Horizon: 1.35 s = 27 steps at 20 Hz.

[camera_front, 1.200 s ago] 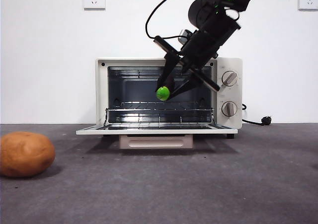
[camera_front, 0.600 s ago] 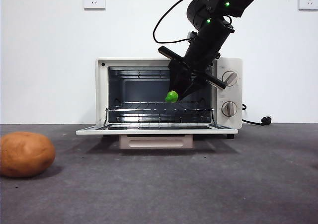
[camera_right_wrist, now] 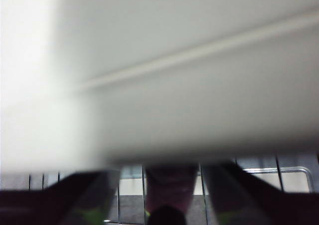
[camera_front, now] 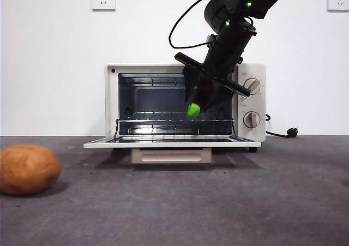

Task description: Take the eggplant from the table,put the eggplant in the oven

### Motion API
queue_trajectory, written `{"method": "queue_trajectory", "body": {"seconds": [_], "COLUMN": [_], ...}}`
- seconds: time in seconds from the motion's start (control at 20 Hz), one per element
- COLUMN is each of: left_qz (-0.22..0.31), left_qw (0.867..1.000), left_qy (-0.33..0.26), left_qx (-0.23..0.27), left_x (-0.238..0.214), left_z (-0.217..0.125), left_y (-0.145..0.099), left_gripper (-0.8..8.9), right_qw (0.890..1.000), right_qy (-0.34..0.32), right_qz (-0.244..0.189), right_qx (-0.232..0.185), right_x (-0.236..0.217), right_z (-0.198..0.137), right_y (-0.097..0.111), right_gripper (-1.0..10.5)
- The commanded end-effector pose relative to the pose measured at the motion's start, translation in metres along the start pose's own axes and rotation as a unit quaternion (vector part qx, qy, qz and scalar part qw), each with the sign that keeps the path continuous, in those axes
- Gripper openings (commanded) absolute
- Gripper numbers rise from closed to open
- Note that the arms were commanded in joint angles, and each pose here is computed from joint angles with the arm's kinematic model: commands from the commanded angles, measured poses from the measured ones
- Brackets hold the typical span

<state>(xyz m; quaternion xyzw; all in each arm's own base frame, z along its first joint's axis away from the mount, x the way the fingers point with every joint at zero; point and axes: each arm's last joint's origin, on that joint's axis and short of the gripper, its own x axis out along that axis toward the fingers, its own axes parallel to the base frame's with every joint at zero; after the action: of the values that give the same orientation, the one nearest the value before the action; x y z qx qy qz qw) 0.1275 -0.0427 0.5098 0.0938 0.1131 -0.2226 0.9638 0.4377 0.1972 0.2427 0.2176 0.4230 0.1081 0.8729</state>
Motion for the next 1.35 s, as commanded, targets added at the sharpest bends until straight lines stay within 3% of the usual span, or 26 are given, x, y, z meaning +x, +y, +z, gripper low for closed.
{"method": "queue_trajectory", "body": {"seconds": [0.05,0.25,1.35], "left_qz": [-0.003,-0.01,-0.023], "left_qw": [1.0,1.0,1.0], "left_qy": [-0.005,-0.004,-0.004], "left_qx": [0.007,0.011,0.016], "left_x": [-0.003,-0.003,-0.002], "left_z": [0.001,0.001,0.001], "left_y": [-0.001,-0.003,-0.007], "left_gripper": [-0.05,-0.05,-0.05], "right_qw": [1.0,1.0,0.999], "right_qy": [0.003,0.003,0.041], "right_qz": [-0.004,-0.004,-0.011], "right_qx": [0.001,0.001,-0.005], "right_x": [0.008,0.008,-0.005], "right_z": [-0.002,-0.003,-0.011], "right_y": [-0.002,-0.002,0.006], "right_gripper": [3.6,4.2,4.2]}}
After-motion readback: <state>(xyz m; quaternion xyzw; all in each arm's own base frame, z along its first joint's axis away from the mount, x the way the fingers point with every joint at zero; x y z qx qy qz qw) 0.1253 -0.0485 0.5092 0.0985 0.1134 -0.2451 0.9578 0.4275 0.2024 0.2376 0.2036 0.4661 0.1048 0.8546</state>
